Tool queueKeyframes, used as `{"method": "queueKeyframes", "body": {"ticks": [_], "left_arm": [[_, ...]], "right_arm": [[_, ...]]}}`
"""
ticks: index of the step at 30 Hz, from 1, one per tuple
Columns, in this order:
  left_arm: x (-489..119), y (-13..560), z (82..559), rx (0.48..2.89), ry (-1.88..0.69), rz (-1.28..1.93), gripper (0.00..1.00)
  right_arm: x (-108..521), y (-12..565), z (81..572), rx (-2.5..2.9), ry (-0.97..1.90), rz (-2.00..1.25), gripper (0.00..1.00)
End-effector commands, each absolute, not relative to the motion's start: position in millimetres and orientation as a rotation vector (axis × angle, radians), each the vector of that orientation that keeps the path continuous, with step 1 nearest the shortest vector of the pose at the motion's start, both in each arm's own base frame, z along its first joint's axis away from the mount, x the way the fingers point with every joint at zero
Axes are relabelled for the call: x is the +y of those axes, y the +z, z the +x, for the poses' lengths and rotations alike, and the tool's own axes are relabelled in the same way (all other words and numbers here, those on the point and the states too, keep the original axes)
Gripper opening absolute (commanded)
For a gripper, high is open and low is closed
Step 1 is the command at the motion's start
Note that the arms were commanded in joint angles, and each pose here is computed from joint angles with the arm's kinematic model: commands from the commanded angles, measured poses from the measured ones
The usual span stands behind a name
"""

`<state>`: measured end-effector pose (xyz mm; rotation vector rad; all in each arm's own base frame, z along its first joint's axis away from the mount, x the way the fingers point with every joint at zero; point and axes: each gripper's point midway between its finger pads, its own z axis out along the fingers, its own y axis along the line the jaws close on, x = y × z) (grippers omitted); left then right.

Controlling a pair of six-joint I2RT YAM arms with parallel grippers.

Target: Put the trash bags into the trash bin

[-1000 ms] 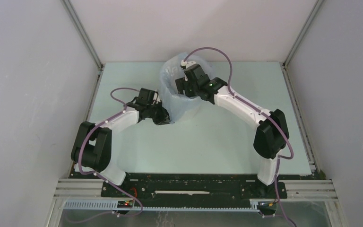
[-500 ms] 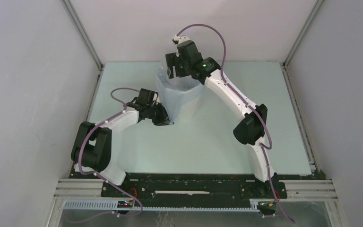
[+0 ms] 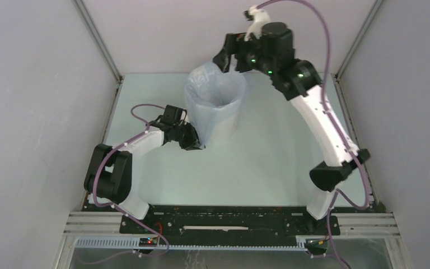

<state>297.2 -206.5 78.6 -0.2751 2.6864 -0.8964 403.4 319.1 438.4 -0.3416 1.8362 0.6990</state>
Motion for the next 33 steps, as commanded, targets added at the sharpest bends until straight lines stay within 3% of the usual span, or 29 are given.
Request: {"method": "queueKeyframes", "body": {"ticks": [1,6,13,18,21,27,29,33], "left_arm": [[-202.9,106.4,310.4,2.61,-0.902,-0.229,0.25],[-193.4,124.6,315.1,2.567,-0.913,-0.247,0.36],[-185.4,169.1,314.7,2.439,-0.968,-0.217,0.65],[-178.2,178.6,310.7,2.386,-0.979,-0.254,0.72],[-171.0,176.7,314.2,2.365,-0.991,-0.308,0.7],[-157.6,168.5,341.1,2.353,-0.959,-0.398,0.55],[-159.3,160.2,349.4,2.378,-0.957,-0.413,0.51],[-166.2,152.5,365.8,2.384,-0.985,-0.445,0.45]], "right_arm": [[275.2,461.7,392.9,1.81,0.772,-0.239,0.92],[223.2,430.3,425.2,1.89,0.859,-0.023,0.93],[187.6,331.7,487.8,2.063,1.137,0.293,0.9],[197.2,280.7,513.3,2.083,1.388,0.445,0.87],[206.2,258.7,523.0,2.103,1.454,0.49,0.86],[222.9,224.0,523.5,2.084,1.598,0.63,0.78],[225.9,207.5,522.8,2.105,1.605,0.686,0.68],[235.6,172.3,518.6,2.182,1.595,0.764,0.39]]}}
